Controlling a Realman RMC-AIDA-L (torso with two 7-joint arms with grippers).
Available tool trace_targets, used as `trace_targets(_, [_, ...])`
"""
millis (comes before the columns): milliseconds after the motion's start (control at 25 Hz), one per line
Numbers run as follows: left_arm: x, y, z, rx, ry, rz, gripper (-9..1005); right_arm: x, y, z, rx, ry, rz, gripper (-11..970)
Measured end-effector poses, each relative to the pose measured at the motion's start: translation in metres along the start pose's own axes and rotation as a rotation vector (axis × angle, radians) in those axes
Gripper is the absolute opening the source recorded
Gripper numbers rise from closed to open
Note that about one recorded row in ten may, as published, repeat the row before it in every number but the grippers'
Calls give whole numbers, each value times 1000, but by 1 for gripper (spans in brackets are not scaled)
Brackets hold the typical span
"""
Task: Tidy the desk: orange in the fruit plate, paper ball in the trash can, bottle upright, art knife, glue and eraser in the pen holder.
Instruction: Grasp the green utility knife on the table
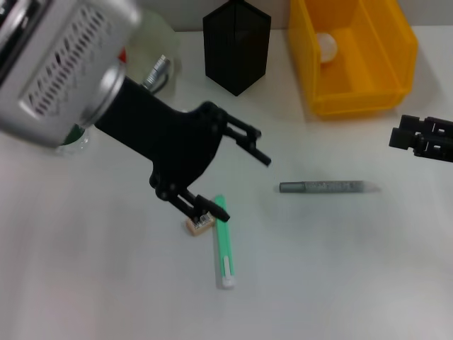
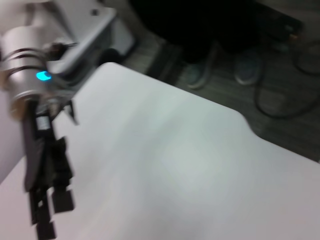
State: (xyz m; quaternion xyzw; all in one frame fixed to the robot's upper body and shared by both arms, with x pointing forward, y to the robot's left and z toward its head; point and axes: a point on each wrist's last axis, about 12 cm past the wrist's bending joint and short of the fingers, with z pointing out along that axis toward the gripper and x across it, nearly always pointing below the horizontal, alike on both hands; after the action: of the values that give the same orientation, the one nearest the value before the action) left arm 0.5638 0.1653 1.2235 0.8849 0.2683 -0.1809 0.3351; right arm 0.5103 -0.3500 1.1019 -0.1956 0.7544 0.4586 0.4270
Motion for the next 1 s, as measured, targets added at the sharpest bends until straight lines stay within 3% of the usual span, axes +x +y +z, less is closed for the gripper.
trace_targets(360, [-9,15,20,124,85,264,784,1,-1,-6,19,-19,37,810])
trace_targets(600, [-10,19,28,178,125,378,784,2,-3,-7,30,-24,48,810])
trace_targets(640, [-9,22,40,216,169,436,784,2,-3,-7,33,-25,51,810])
trace_targets(1000, [-8,37,66,329,187,492,783,0,-4,-6,38,-25,48,809])
